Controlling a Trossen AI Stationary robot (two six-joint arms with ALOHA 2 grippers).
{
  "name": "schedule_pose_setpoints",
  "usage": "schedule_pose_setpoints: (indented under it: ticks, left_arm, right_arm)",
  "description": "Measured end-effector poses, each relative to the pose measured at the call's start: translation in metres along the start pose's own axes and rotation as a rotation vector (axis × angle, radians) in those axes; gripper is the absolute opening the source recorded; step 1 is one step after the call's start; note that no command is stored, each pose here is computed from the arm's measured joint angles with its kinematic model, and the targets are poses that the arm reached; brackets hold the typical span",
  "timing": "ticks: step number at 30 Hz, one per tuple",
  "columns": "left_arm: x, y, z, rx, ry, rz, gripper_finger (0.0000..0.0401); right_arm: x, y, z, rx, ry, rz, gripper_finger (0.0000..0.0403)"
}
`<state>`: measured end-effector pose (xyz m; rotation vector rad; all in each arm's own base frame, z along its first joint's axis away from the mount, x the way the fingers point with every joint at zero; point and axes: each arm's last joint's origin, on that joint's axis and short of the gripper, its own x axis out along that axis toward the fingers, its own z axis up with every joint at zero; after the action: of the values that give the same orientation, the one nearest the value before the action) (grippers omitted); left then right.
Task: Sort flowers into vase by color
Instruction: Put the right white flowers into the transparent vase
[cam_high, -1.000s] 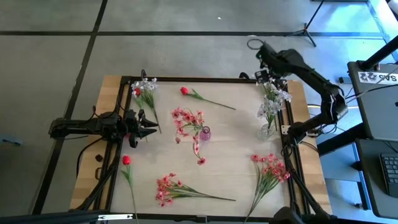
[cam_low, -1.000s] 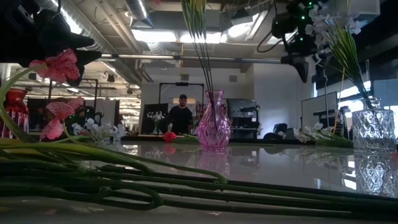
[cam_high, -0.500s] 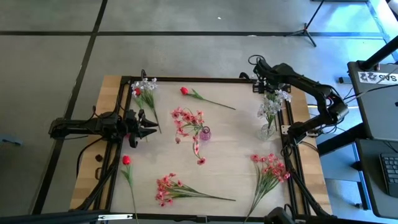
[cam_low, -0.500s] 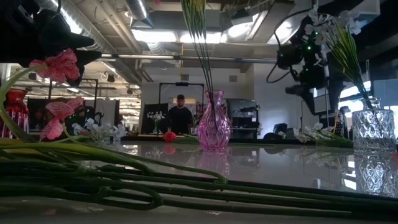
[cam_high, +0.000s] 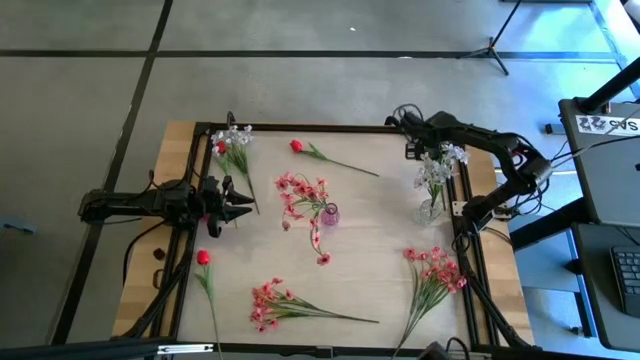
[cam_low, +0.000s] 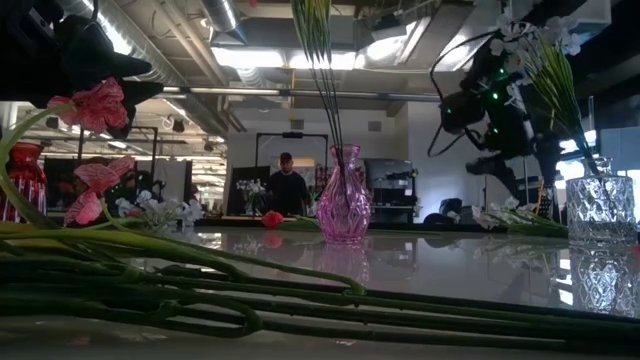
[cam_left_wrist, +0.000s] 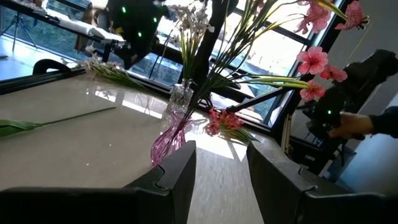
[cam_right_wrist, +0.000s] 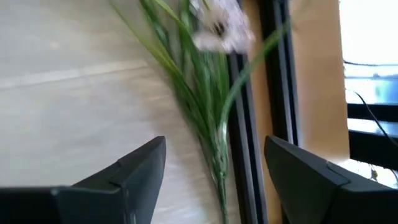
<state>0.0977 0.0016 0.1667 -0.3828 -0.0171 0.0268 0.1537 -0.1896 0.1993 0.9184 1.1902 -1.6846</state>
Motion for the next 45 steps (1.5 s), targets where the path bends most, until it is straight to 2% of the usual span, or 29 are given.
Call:
schedule_pose_setpoints:
  ticks: [2,6,10,13,18,28,31,35,38,41,45]
  left_arm:
    - [0.000,0.000,0.000,0.000,0.000,0.000,0.0141]
    - [0.000,0.000,0.000,0.000,0.000,0.000,0.0141]
    - [0.000,0.000,0.000,0.000,0.000,0.000,0.0141]
    - [0.000,0.000,0.000,0.000,0.000,0.000,0.0141]
    - [0.000,0.000,0.000,0.000,0.000,0.000,0.0141]
    - [0.000,0.000,0.000,0.000,0.000,0.000,0.0141]
    - [0.000,0.000,0.000,0.000,0.000,0.000,0.0141]
    - [0.000,0.000,0.000,0.000,0.000,0.000,0.0141]
    - [0.000,0.000,0.000,0.000,0.000,0.000,0.0141]
    - [0.000,0.000,0.000,0.000,0.000,0.000,0.0141]
    - [0.000,0.000,0.000,0.000,0.000,0.000,0.0141]
  right_arm:
    - [0.011,0.000,-0.011,0.020,-0.002,-0.031,0.0272]
    - [0.034,0.002,-0.025,0.047,-0.015,-0.013,0.0272]
    - [0.049,0.004,-0.029,0.080,-0.048,0.034,0.0271]
    - [0.058,0.000,-0.030,0.108,-0.046,0.028,0.0254]
    - [0.070,-0.007,-0.028,0.185,-0.014,0.058,0.0192]
    - [0.071,-0.002,-0.026,0.164,0.003,0.144,0.0035]
    - [0.065,-0.003,-0.024,0.182,-0.011,0.185,0.0011]
    - [0.045,-0.005,-0.012,0.234,-0.079,0.290,0.0027]
    - [0.025,-0.009,-0.003,0.264,-0.147,0.359,0.0020]
    - [-0.002,-0.012,0.011,0.305,-0.265,0.486,0.0008]
    - [-0.038,-0.021,0.025,0.352,-0.401,0.660,0.0016]
